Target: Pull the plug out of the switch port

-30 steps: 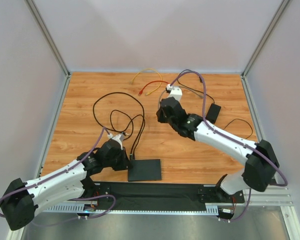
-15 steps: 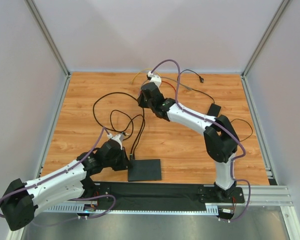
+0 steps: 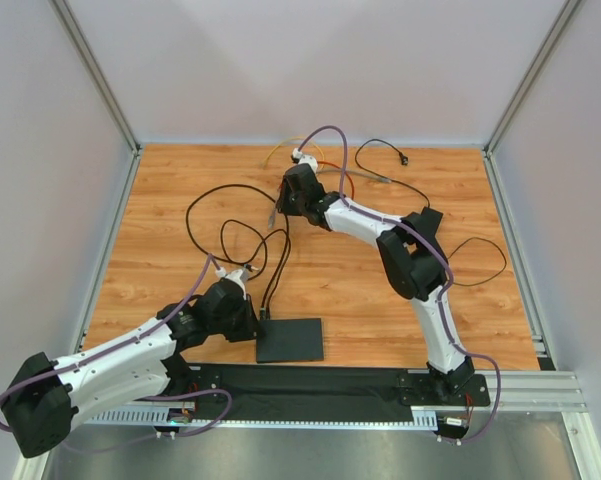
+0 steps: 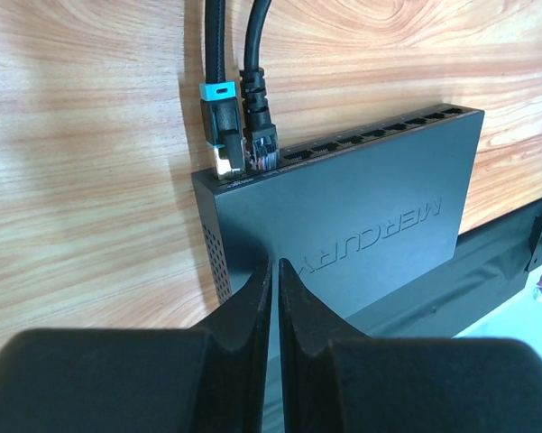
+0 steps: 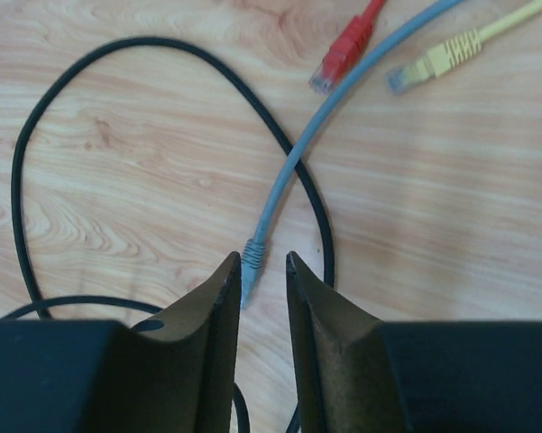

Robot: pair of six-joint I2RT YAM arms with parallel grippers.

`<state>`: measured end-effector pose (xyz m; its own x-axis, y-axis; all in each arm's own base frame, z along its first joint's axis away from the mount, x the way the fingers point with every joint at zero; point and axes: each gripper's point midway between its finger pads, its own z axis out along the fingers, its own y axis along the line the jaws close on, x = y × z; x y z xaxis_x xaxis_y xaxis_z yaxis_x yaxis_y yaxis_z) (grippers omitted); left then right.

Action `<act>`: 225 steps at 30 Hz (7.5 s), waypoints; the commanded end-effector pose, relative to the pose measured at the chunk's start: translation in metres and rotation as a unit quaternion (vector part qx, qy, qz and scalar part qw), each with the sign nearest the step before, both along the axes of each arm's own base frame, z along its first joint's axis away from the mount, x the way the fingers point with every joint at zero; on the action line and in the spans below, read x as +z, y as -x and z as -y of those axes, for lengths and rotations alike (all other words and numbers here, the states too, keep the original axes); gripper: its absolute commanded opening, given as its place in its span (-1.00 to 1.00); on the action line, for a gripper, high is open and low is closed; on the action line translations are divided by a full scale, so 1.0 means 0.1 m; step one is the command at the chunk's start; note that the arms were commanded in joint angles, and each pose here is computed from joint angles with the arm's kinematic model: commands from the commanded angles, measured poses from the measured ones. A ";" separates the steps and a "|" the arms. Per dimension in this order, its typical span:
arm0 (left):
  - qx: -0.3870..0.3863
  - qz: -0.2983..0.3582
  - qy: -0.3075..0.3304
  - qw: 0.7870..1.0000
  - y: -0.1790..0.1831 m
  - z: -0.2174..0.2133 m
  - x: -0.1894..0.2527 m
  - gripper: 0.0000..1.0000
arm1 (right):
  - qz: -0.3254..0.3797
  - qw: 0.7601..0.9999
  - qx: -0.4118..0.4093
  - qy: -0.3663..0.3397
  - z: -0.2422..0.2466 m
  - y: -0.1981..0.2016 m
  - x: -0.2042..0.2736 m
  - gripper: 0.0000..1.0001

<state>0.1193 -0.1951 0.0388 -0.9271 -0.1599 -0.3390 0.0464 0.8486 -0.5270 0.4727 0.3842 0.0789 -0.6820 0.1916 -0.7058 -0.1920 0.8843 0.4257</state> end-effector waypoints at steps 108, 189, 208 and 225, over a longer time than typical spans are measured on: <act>-0.011 0.004 0.065 0.998 0.00 0.21 0.09 -0.51 | -0.170 0.928 0.299 -0.141 -0.07 2.87 -0.47 -0.35; 0.004 -0.022 0.040 0.999 0.18 -0.01 -0.25 -0.53 | -0.188 0.938 0.223 -0.190 -0.04 2.56 -0.69 -1.00; 0.002 -0.010 0.049 0.999 0.17 0.00 -0.16 -0.53 | -0.030 0.972 0.198 -0.123 0.16 2.05 0.48 -1.00; 0.004 -0.008 0.046 0.999 0.16 -0.01 -0.17 -0.52 | 0.148 0.958 0.163 -0.184 0.30 1.51 2.33 -0.99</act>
